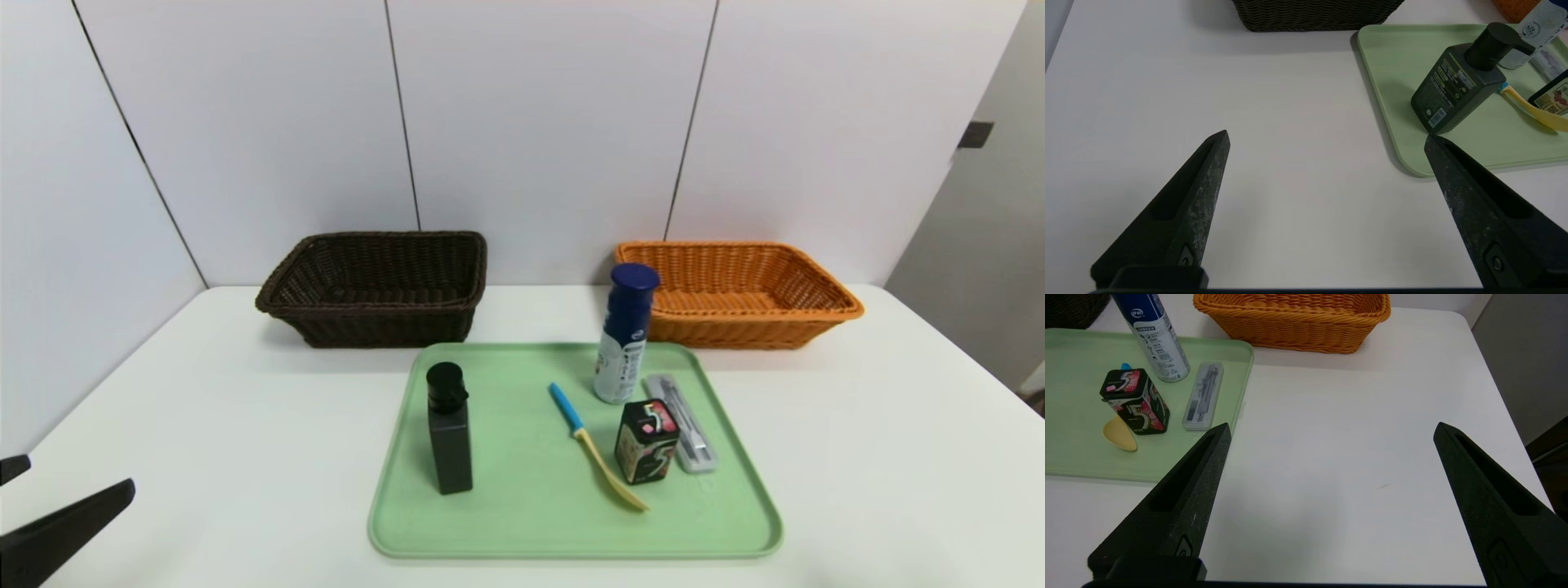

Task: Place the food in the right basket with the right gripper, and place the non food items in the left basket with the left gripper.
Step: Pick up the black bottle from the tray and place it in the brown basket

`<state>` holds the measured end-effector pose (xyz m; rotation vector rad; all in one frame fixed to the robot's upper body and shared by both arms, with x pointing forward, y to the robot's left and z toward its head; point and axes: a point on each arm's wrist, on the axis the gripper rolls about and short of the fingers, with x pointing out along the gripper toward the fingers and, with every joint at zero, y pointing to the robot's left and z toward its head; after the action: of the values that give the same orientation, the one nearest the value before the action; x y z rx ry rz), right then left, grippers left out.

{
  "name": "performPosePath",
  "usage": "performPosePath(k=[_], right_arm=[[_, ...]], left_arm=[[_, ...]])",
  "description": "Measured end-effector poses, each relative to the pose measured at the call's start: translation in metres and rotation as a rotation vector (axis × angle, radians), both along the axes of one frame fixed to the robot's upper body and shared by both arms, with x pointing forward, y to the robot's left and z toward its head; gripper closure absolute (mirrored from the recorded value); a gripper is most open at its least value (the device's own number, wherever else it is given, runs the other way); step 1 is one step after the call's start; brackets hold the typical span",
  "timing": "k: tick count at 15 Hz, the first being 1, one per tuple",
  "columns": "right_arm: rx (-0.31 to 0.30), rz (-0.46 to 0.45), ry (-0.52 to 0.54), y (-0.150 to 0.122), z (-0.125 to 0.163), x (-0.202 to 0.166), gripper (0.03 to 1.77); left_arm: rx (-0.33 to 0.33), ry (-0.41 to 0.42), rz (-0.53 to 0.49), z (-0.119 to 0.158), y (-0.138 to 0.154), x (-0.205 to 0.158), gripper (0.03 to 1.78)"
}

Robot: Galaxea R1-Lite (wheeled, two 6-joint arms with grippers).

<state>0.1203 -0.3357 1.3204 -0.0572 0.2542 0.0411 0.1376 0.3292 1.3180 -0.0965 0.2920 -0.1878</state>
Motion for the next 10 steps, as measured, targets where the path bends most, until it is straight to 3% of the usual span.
performPosePath(k=[5, 10], right_arm=[[-0.019, 0.060, 0.124, 0.002, 0.026, 0.062, 0.09], [0.028, 0.233, 0.180, 0.008, 0.044, 0.112, 0.09]], left_arm=[[-0.019, 0.068, -0.010, 0.023, 0.000, 0.045, 0.12], [-0.066, 0.090, -0.159, 0.042, -0.003, 0.079, 0.12]])
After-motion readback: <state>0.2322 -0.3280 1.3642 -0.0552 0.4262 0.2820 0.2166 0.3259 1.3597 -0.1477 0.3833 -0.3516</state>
